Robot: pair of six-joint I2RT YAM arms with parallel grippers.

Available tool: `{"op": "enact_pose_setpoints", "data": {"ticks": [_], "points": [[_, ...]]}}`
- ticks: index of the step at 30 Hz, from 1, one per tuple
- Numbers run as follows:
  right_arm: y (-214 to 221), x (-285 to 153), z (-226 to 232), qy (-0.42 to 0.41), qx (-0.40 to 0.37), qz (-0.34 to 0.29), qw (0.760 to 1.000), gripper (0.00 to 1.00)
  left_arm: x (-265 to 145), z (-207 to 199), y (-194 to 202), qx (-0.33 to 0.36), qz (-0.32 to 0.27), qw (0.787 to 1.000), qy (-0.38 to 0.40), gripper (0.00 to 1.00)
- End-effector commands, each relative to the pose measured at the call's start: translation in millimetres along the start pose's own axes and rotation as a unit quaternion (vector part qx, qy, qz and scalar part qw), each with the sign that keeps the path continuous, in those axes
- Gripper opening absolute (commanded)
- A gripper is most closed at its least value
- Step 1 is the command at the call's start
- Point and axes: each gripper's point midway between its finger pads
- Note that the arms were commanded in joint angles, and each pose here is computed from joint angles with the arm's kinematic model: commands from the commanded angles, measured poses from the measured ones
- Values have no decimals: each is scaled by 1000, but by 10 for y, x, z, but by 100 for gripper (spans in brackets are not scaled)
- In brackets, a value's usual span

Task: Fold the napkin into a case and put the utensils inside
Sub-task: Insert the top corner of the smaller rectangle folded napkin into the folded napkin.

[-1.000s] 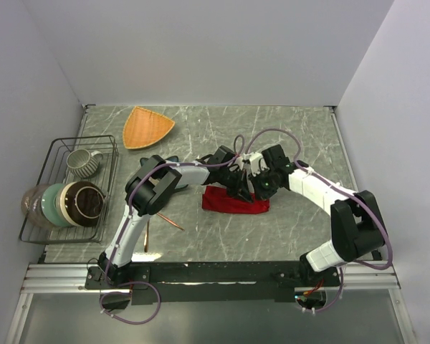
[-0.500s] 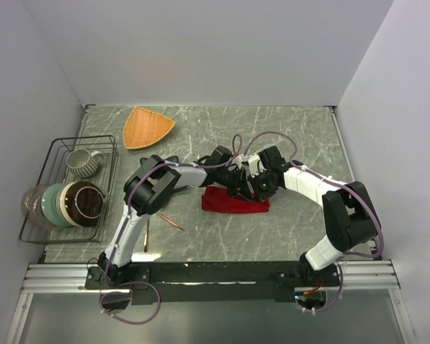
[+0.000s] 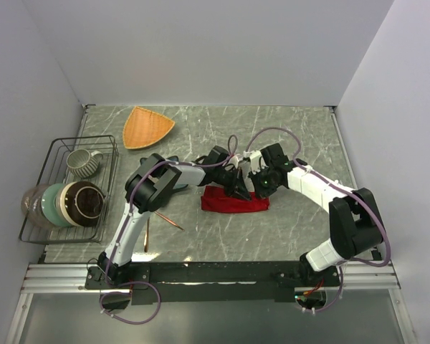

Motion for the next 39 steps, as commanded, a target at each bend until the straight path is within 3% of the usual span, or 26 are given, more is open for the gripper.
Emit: {"op": "enact_pose_setpoints", "data": {"ticks": [1, 16, 20, 21, 26, 33, 35, 36, 38, 39], "points": [[-64, -101, 91, -11, -3, -10, 1000, 0, -12, 40, -206, 5, -24, 1000, -7, 1], [-3, 202, -152, 35, -1, 13, 999, 0, -72, -116, -268, 16, -37, 999, 13, 2], [10, 258, -216, 50, 15, 20, 998, 0, -181, -240, -294, 29, -61, 997, 25, 13], [35, 275, -233, 52, 20, 26, 998, 0, -257, -363, -383, 48, -82, 995, 32, 24], [37, 285, -268, 50, 37, 31, 998, 0, -514, -469, -441, 63, -126, 990, 28, 42], [19, 281, -244, 43, 47, 32, 997, 0, -937, -658, -549, 78, -193, 978, 12, 53], [20, 272, -245, 42, 49, 32, 997, 0, -1028, -623, -474, 79, -202, 976, 2, 48], [13, 277, -233, 38, 49, 33, 998, 0, -1085, -692, -458, 92, -205, 974, 1, 28], [13, 268, -236, 35, 57, 35, 997, 0, -1089, -716, -398, 98, -202, 974, -6, 17], [-9, 261, -222, 32, 57, 32, 997, 0, -1093, -719, -348, 91, -203, 975, -2, 6]]}}
Point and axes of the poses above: each gripper's point midway between its finger pads, its own x axis out along the fingers, its own z axis along the line the jaws close on, y = z × x, and after that the axes turned 15 degrees about x, right-handed
